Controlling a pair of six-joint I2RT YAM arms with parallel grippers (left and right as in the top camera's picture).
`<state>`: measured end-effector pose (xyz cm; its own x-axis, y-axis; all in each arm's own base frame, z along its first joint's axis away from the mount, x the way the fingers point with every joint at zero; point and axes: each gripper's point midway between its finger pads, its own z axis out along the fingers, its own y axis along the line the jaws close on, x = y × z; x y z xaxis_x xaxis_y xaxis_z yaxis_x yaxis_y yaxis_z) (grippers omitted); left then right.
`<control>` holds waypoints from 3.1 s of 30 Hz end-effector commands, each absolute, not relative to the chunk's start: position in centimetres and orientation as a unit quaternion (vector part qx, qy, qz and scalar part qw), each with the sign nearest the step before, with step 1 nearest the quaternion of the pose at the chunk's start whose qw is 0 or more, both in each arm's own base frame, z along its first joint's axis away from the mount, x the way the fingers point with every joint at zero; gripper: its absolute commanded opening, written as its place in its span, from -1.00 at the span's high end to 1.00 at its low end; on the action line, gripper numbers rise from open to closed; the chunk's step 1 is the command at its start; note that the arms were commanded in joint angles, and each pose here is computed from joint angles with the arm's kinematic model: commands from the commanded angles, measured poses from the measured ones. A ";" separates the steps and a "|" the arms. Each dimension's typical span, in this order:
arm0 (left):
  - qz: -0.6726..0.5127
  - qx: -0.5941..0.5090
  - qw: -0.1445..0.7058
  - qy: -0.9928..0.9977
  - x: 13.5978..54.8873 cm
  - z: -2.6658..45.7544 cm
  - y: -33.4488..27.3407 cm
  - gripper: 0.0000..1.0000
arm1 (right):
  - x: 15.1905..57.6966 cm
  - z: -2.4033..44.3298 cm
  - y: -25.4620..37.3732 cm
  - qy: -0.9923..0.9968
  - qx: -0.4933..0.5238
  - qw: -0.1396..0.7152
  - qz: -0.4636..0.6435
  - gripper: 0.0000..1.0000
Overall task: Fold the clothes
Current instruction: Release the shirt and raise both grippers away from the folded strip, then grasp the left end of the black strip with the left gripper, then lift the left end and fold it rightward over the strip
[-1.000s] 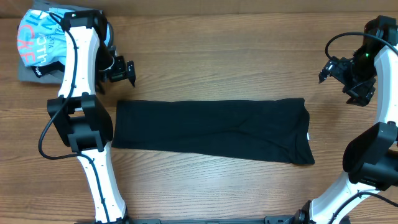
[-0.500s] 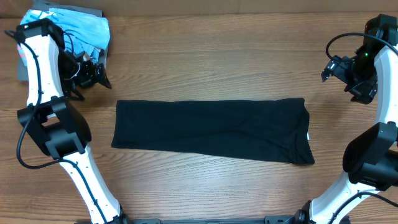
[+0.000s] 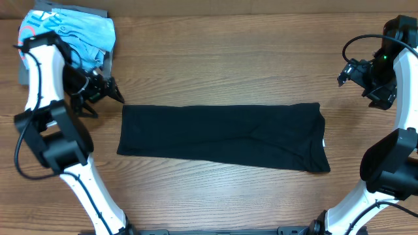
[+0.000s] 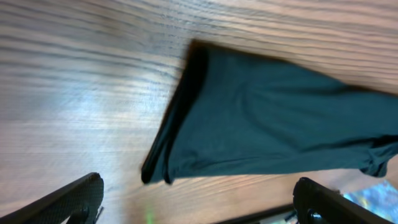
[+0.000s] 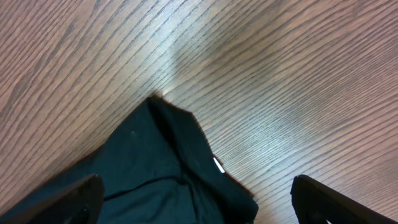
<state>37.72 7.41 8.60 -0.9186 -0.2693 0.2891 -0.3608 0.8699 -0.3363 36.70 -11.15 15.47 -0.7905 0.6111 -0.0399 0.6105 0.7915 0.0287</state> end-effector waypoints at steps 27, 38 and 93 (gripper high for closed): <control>0.210 0.184 -0.024 -0.960 34.7 1.5 5.2 -0.72 | 36.5 15.8 -11.3 0.947 0.321 0.022 0.004 -1.00; 0.241 0.160 0.020 -0.957 33.4 -0.9 3.9 -0.54 | 36.5 15.8 -11.3 0.947 0.322 0.023 0.004 -1.00; 0.074 0.063 -0.055 -0.994 39.3 22.2 -2.9 0.92 | 39.9 14.4 -11.2 0.944 0.318 0.082 0.035 -1.00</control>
